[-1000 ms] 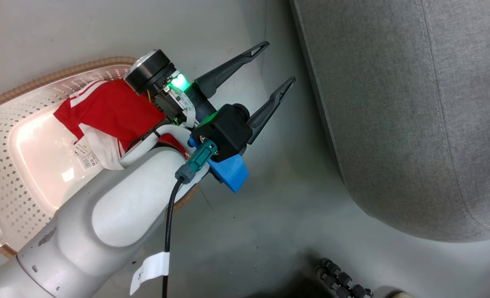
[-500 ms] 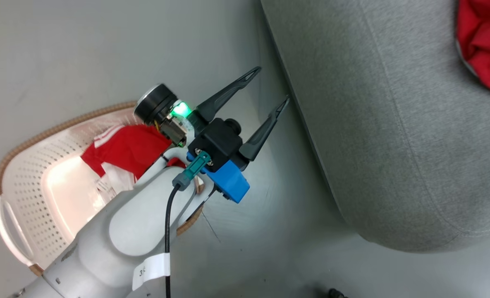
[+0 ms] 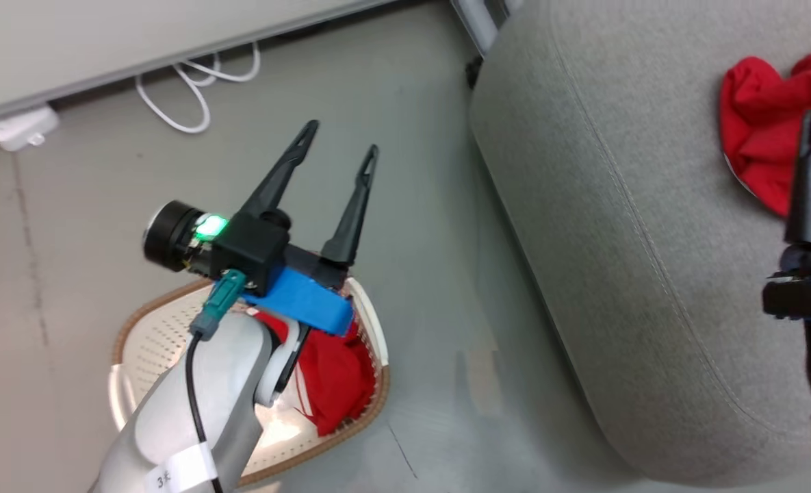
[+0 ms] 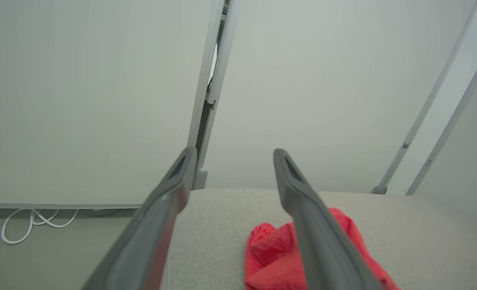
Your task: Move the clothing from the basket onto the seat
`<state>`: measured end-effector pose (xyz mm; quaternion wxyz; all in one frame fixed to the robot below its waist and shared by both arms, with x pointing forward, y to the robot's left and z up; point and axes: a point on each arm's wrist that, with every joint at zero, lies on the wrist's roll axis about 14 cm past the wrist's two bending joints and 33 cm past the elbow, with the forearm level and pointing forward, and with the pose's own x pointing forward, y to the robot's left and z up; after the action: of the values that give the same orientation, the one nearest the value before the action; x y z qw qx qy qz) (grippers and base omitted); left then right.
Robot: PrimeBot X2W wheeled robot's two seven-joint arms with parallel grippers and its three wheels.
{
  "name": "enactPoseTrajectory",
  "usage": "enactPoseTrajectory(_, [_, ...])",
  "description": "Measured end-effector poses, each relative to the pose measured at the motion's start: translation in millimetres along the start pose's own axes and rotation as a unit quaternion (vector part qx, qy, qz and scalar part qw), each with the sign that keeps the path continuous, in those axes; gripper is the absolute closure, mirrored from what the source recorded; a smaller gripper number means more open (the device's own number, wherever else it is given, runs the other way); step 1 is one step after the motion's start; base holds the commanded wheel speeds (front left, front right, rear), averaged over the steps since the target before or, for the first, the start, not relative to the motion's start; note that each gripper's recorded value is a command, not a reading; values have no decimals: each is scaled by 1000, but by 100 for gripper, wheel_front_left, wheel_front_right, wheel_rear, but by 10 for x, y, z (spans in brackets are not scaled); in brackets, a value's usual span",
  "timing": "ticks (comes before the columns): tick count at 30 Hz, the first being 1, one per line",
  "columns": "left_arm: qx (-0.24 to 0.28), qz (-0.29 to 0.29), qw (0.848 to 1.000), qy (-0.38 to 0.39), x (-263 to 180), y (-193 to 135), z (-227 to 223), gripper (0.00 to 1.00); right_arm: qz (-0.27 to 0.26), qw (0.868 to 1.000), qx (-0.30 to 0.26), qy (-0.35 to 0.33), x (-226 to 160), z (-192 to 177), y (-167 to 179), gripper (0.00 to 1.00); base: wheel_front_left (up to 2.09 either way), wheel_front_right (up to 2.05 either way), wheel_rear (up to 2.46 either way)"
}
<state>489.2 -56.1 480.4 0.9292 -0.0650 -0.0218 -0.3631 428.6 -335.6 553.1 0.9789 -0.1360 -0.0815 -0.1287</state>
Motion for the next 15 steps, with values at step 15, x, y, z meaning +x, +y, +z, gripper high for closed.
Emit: enactPoseTrajectory(15, [35, 225, 972, -52, -1117, 881, 654, 0, 153, 982, 87, -65, -129, 540, 1202, 0, 0, 0, 0])
